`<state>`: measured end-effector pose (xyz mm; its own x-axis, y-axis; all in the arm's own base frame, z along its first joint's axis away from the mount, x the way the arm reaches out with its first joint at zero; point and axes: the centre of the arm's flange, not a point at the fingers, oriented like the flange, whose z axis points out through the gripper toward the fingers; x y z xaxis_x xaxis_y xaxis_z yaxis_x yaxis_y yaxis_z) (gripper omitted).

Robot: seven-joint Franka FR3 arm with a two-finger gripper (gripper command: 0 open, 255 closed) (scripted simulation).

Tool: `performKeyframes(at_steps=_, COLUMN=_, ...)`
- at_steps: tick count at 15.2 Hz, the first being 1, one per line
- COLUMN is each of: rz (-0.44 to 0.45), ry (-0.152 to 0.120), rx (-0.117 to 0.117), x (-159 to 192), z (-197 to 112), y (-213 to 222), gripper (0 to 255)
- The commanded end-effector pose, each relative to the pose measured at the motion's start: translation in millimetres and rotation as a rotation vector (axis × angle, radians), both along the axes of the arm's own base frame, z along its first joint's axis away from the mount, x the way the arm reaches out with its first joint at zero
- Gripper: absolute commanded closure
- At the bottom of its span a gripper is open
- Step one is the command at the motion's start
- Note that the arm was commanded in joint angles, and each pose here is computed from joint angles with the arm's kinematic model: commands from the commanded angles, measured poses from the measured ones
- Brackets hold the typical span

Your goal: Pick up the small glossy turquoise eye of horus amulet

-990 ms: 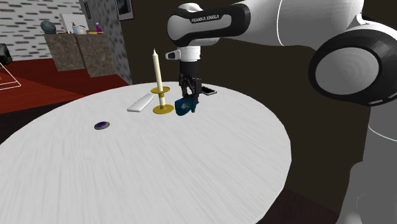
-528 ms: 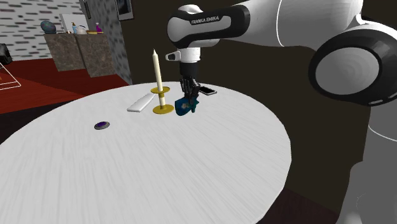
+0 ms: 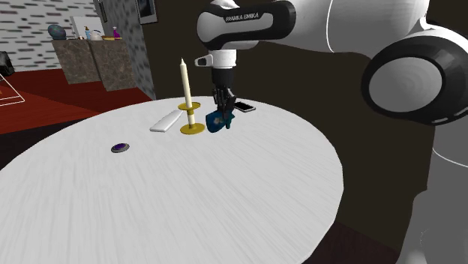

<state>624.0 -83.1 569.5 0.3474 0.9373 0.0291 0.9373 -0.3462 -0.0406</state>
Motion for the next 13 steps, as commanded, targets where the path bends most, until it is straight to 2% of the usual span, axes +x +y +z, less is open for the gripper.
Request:
performKeyframes(at_steps=1, rz=0.000, ry=0.000, rx=0.000, x=0, z=10, y=1, gripper=255)
performKeyframes(at_steps=11, rz=0.000, ry=0.000, rx=0.000, x=0, z=63, y=1, gripper=255)
performKeyframes(at_steps=13, rz=0.000, ry=0.000, rx=0.000, x=0, z=63, y=1, gripper=255)
